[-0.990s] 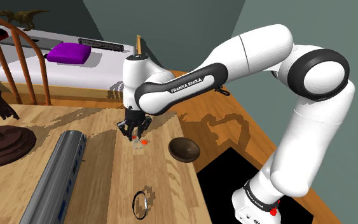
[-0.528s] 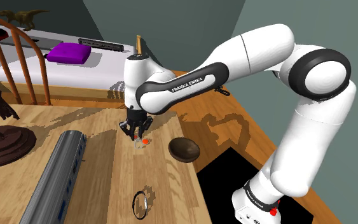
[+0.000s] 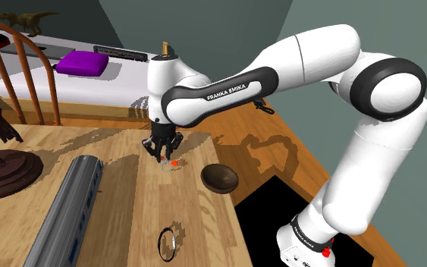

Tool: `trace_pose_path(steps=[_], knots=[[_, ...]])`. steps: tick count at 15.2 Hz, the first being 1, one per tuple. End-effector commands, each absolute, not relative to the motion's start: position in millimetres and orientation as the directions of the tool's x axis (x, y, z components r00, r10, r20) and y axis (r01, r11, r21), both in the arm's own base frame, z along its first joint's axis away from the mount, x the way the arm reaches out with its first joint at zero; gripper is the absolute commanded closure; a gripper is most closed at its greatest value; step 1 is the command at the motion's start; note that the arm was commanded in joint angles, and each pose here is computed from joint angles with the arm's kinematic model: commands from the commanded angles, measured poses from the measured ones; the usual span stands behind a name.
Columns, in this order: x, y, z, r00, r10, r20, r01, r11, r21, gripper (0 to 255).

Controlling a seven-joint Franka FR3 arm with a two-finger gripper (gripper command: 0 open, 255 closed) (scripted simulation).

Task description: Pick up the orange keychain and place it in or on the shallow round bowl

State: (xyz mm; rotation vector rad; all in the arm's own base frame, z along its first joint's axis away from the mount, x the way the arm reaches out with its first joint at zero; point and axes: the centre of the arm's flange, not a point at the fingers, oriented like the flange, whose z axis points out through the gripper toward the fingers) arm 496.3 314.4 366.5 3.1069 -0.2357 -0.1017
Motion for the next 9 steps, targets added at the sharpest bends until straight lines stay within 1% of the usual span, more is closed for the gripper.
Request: trace_pose_path(steps=[1,9], knots=[[495.9,314.1,376.8,0.986,-0.152,-0.064,-0.15,-0.988,0.029,255],[495.9,314.1,419.0,0.986,-0.152,-0.064,-0.15,-0.988,0.029,255]])
